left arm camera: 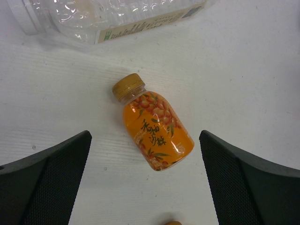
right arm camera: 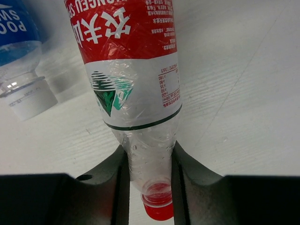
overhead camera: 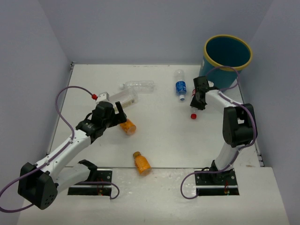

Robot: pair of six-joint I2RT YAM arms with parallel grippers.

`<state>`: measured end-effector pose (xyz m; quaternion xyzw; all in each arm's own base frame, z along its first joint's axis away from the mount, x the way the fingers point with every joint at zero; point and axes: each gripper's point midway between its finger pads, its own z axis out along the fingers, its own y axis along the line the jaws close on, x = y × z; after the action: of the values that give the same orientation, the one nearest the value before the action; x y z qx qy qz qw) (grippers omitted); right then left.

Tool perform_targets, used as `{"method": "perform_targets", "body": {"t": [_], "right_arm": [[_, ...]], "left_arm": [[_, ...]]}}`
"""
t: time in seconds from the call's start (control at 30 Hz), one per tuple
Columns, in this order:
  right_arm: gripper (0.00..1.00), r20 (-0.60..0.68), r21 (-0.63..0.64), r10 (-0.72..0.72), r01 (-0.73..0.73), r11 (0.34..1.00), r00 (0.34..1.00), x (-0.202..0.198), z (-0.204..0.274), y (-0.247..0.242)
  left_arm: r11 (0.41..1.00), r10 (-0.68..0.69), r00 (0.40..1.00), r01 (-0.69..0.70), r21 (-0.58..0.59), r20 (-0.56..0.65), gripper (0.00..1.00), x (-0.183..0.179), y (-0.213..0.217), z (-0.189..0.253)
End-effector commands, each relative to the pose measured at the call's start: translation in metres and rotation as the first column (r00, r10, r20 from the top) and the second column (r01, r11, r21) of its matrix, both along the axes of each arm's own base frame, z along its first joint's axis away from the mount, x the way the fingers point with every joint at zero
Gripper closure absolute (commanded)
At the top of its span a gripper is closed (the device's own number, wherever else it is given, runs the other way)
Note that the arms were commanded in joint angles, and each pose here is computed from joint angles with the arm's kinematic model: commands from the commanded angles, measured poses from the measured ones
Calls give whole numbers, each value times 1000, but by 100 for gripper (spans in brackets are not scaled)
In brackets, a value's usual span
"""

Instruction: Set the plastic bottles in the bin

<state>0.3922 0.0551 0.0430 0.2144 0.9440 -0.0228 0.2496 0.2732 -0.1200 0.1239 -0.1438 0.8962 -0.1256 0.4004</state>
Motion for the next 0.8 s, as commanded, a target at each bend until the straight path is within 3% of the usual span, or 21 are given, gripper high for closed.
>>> {"method": "perform_targets", "body": {"t": [0.0, 0.13, 0.3, 0.47, 0.53, 0.6, 0.77], "right_arm": [[79, 39, -25, -43, 44, 999, 998, -13, 23, -11], [85, 153, 18, 17, -20, 1000, 988, -24, 63, -5], [92, 389, 83, 123, -168, 982, 913, -41, 144, 13], [92, 598, 72, 230, -338, 938, 768, -52, 224, 32], [91, 698, 16, 276, -399, 917, 661, -49, 271, 38], [91, 728, -6, 252, -362, 932, 638, -37, 298, 33], [93, 814, -5, 65, -106, 994, 577, 32, 368, -1]], "left_arm": [[1000, -14, 996, 13, 4, 87, 0, 9, -1, 26], [999, -33, 995, 33, 4, 95, 0, 7, -2, 27], [999, -39, 993, 39, 5, 108, 0, 4, 0, 27], [999, -47, 988, 47, -1, 144, 0, 6, -1, 36], [999, -46, 985, 48, -7, 166, 0, 9, -2, 41], [999, -49, 982, 51, -5, 180, 0, 11, -3, 45], [999, -38, 978, 38, 3, 207, 0, 17, -1, 54]]}}
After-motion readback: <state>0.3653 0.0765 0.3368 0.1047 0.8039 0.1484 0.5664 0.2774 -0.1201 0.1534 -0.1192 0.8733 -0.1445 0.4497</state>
